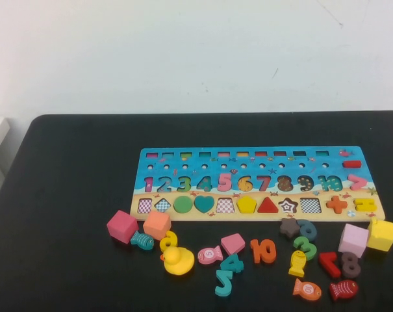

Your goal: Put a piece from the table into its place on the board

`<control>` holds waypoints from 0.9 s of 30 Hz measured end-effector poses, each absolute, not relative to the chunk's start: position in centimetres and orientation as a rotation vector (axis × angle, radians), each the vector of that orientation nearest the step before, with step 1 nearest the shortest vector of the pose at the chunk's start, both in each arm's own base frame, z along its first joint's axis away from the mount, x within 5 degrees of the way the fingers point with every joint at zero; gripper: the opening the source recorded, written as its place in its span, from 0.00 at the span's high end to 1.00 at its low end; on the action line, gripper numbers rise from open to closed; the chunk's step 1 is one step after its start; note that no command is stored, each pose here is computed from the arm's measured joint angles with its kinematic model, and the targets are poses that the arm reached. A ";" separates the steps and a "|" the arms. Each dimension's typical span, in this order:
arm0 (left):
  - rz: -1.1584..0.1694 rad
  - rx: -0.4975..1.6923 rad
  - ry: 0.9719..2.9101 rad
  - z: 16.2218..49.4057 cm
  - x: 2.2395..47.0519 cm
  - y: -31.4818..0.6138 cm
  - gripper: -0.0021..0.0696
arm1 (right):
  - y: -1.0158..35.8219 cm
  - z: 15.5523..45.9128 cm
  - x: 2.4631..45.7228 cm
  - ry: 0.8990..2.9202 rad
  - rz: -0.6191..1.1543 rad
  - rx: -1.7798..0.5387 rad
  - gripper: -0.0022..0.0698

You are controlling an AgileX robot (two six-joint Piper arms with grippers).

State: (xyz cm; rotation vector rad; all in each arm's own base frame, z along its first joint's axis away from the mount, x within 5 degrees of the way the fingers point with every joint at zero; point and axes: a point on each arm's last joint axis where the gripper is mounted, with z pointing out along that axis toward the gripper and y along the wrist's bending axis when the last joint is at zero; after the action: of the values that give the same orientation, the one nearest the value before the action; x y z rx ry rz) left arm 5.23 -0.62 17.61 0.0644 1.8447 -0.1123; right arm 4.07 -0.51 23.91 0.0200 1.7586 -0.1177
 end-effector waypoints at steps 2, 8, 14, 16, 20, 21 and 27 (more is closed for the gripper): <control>-0.112 0.064 1.845 17.6 5.2 -0.6 0.97 | -0.6 21.8 4.4 1.810 -0.129 0.038 0.94; -0.112 0.064 1.845 17.6 5.2 -0.6 0.97 | -0.7 18.7 4.8 1.900 -0.127 0.046 0.94; -0.112 0.064 1.845 17.6 5.2 -0.6 0.97 | -0.7 18.2 4.8 1.917 -0.126 0.047 0.94; -0.112 0.064 1.845 17.6 5.2 -0.6 0.97 | -0.7 17.6 4.9 1.926 -0.123 0.049 0.94; -0.112 0.064 1.845 17.6 5.2 -0.6 0.97 | -0.7 16.9 5.0 1.926 -0.101 0.079 0.94; -0.112 0.064 1.845 17.6 5.2 -0.6 0.97 | -0.7 16.9 5.0 1.921 -0.100 0.081 0.94; -0.112 0.064 1.845 17.6 5.2 -0.6 0.97 | -0.7 16.9 5.1 1.913 -0.094 0.088 0.94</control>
State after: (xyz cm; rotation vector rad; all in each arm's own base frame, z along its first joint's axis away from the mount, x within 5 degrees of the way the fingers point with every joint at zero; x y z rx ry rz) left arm 5.23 -0.62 17.61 0.0644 1.8447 -0.1123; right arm 5.06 -0.68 16.92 0.0880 1.9128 -0.0943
